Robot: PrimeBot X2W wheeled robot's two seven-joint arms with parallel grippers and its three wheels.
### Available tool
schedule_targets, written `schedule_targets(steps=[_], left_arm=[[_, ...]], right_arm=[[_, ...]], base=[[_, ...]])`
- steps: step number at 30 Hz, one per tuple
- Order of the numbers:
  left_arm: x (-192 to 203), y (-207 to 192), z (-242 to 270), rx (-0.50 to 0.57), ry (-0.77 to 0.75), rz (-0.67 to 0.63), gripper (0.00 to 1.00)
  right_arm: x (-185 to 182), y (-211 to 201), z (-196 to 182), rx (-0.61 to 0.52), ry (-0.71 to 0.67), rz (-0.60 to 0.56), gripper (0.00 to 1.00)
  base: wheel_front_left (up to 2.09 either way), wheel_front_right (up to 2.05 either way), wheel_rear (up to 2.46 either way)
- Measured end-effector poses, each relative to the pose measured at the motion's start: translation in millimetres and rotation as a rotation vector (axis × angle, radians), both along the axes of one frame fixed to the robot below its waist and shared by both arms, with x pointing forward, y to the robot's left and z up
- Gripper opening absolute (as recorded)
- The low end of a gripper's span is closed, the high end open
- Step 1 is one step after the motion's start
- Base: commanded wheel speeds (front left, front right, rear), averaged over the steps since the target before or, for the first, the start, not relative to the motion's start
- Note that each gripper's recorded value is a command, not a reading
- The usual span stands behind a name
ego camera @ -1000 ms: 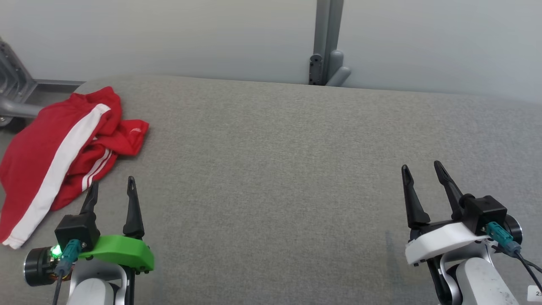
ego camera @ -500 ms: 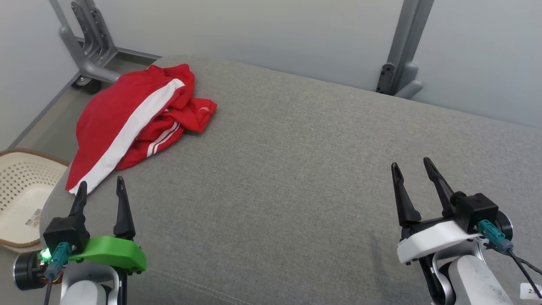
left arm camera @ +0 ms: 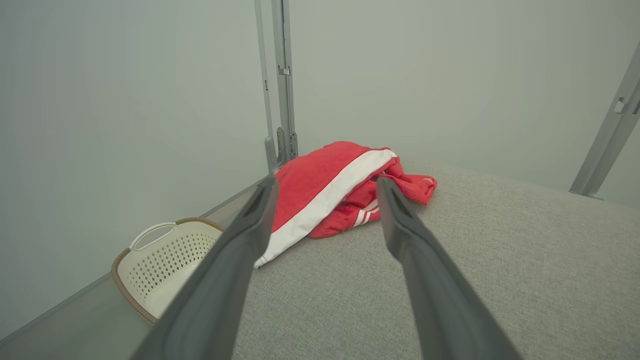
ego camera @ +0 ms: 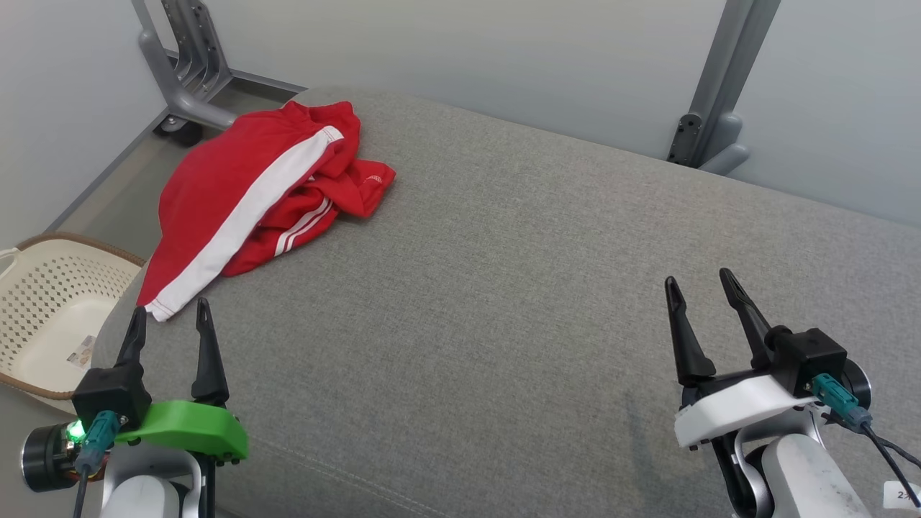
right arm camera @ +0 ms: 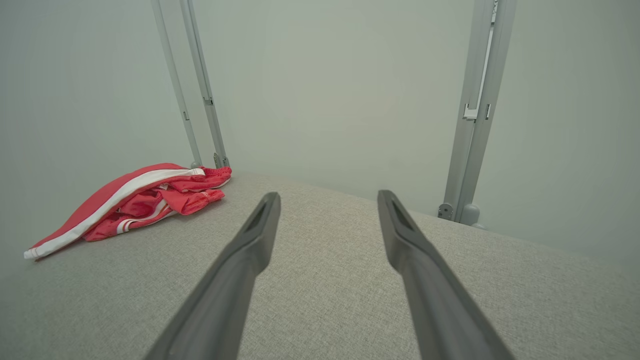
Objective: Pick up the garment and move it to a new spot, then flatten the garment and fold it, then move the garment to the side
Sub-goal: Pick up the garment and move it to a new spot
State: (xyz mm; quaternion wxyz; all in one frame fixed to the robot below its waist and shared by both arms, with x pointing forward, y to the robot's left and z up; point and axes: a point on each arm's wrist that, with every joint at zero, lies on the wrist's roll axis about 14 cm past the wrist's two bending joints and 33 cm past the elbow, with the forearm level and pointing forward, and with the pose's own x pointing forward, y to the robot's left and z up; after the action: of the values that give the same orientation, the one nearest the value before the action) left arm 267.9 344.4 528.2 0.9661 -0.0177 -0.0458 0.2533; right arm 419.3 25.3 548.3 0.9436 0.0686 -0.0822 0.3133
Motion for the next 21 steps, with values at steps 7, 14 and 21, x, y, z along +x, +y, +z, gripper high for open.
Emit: schedule_targets(steps=[7, 14, 21], left_arm=[[-0.3, -0.2, 1.1, 0.0, -0.003, -0.001, 1.0], [32.4, -2.4, 48.6, 0.074, -0.115, -0.064, 1.0], [100.4, -2.4, 91.0, 0.133, -0.156, -0.159, 1.0]], right_arm=[[0.6, 1.8, -1.4, 0.0, 0.004, 0.004, 1.0], [9.9, 4.0, -3.8, -0.001, 0.0, 0.016, 1.0], [39.4, 1.8, -1.3, -0.018, -0.041, 0.023, 1.0]], base=[[0.0, 0.0, 0.0], [0.0, 0.0, 0.0], [0.0, 0.0, 0.0]])
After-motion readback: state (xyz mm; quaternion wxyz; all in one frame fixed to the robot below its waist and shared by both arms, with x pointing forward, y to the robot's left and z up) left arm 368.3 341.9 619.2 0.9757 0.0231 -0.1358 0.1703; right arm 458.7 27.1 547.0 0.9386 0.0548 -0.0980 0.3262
